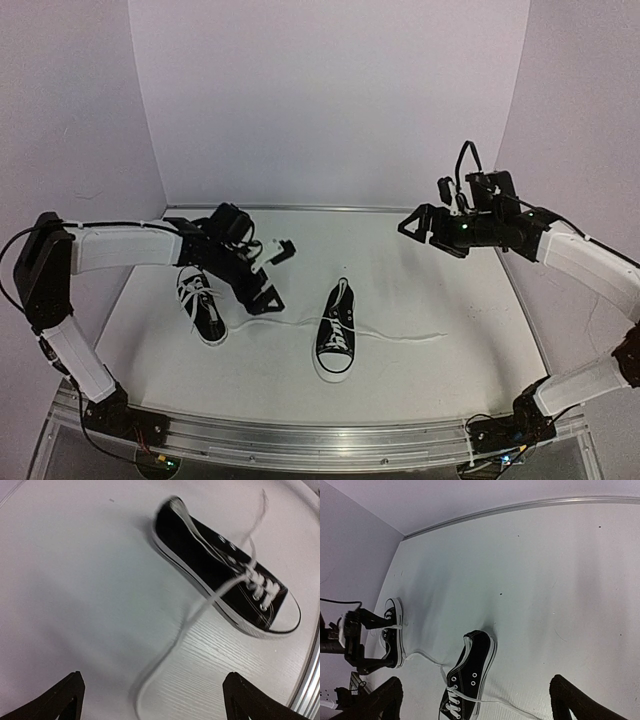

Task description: Tie the shoes

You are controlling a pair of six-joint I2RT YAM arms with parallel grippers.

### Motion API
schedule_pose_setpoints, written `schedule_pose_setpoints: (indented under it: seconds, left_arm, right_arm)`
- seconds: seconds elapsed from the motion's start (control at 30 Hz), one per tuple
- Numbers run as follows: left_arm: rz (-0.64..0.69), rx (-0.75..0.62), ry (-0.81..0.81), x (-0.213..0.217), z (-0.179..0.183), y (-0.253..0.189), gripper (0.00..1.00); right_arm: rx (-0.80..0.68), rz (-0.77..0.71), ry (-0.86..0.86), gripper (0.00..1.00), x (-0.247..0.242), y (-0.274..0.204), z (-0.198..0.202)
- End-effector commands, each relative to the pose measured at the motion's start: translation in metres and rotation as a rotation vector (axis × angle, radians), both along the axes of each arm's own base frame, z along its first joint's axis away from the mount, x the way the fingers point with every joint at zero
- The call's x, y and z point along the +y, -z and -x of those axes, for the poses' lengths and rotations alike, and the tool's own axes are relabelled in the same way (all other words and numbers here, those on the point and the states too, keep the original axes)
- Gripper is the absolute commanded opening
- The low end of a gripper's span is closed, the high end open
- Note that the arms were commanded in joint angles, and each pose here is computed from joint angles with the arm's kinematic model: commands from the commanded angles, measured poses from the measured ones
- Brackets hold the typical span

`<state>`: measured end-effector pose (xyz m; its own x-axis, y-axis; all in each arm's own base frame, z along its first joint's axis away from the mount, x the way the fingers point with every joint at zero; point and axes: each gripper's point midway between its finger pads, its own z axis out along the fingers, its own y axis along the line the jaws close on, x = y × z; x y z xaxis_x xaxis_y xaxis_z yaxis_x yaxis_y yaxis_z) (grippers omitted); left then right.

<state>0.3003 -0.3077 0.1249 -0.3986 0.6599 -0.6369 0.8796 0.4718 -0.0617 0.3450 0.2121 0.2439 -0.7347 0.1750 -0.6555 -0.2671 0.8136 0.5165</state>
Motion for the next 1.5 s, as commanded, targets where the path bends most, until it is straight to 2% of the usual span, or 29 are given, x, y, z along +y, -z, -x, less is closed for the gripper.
schedule_pose_setpoints:
  seconds: [0.0,0.1,0.33,0.63,0.8,0.9,1.0,1.17,1.37,1.47]
  left_arm:
    - [-0.033,-0.053,0.289,-0.032,0.037,0.032,0.98]
    - [-0.058,-0.049,0.338,-0.038,0.034,0.053,0.92]
    - [-0.077,-0.011,0.420,-0.058,0.024,0.084,0.59]
    - [-0.091,-0.020,0.443,-0.069,0.012,0.102,0.40]
    - [-0.130,-0.004,0.466,-0.059,0.019,0.116,0.16]
    - [-0.109,-0.020,0.442,-0.061,0.017,0.101,0.03]
    - [-0.031,-0.040,0.417,-0.071,0.016,0.066,0.00]
    - [0.115,-0.069,0.399,-0.090,0.021,0.014,0.00]
    - [0.225,-0.078,0.372,-0.108,0.019,-0.011,0.00]
    - [0.254,-0.072,0.367,-0.117,0.020,-0.013,0.00]
  right_arm:
    - [-0.055,-0.027,-0.060,0.98,0.011,-0.021,-0.005]
    - [-0.050,-0.011,-0.066,0.98,0.014,-0.016,-0.012]
    - [0.029,-0.063,-0.190,0.98,0.039,-0.006,-0.010]
    - [0.085,-0.041,-0.195,0.98,0.041,0.007,-0.012]
    - [0.108,-0.055,-0.239,0.98,0.049,0.011,-0.013]
    - [0.118,-0.060,-0.254,0.98,0.052,0.013,-0.015]
    - [0.132,-0.069,-0.273,0.97,0.058,0.017,-0.017]
    - [0.199,-0.111,-0.332,0.78,0.070,0.030,-0.014]
    - [0.261,-0.164,-0.397,0.55,0.080,0.041,-0.002]
    - [0.290,-0.186,-0.436,0.52,0.091,0.048,0.008]
